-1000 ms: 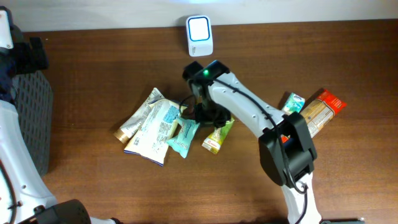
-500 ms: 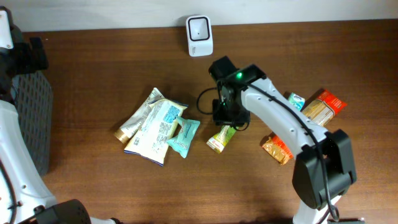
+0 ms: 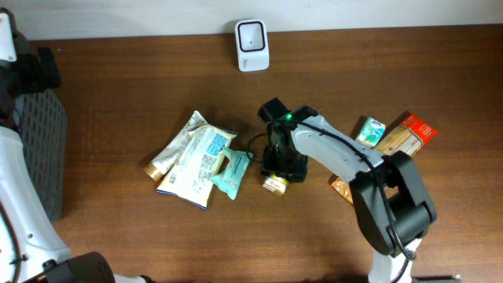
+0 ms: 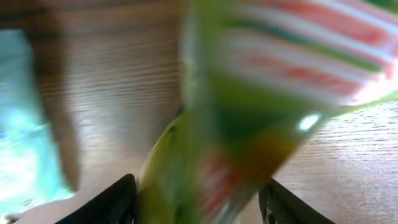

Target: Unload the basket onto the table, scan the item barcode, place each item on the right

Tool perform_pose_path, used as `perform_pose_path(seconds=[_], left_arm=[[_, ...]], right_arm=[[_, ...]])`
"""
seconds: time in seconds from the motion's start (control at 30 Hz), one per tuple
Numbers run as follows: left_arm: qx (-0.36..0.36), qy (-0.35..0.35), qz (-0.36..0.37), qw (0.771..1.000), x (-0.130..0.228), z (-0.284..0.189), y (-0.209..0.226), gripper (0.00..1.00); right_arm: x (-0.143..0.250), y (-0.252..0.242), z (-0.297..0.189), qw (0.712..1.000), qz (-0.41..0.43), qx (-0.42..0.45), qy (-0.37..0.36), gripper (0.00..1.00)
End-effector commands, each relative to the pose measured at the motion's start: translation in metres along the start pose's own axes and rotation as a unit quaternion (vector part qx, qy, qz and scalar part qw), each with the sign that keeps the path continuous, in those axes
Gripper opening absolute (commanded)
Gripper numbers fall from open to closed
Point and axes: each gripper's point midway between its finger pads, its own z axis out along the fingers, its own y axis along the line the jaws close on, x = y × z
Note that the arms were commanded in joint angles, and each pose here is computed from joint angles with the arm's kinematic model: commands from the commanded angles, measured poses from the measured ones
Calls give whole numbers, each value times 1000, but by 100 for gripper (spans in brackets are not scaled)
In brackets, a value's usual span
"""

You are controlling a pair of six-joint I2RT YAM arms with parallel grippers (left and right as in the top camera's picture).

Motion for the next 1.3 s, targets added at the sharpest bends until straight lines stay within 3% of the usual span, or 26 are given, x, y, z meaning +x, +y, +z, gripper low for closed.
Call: perform_pose_path(seconds=[0.0,0.2,0.33,0.5,0.7,0.8,1.0,1.07,1.1,1.13,1.23,1.27], left_arm=[[-1,-12,10,1000,-6,-8,0,99],[-1,-12,10,1000,-7,-8,0,99],[-1,-12,10,1000,-7,-8,0,99],[-1,-12,10,1000,-7,-8,0,99],[-1,-12,10,1000,-7,-8,0,99],[-1,-12,10,1000,-7,-8,0,99],[-1,-12,10,1000,-7,-8,0,99],[-1,-12,10,1000,-7,-8,0,99],[-1,-12,10,1000,-6,-8,0,99],[-1,-12,10,1000,-7,-8,0,99],[-1,-12,10,1000,-6,-8,0,99],[-1,-12,10,1000,-6,-8,0,99]], right_arm=[[2,-10,9,1000,18,25,3,48],[0,-8,6,999,-26,17,4,4],[-2,19,-9,987,-137,-76,25,4],[-1,56,-27,948,-228,-218,31,4],[8,66,-36,913,-290,-286,36,4],[2,61,-38,914,-282,-290,33,4],[13,45,-42,861,-345,-371,32,4],[9,28,-35,867,-332,-371,31,4],[5,16,-27,876,-317,-361,33,6],[1,6,-19,891,-297,-342,39,29],[-14,-18,-10,922,-253,-289,38,53],[-20,-21,-13,925,-244,-289,32,56]])
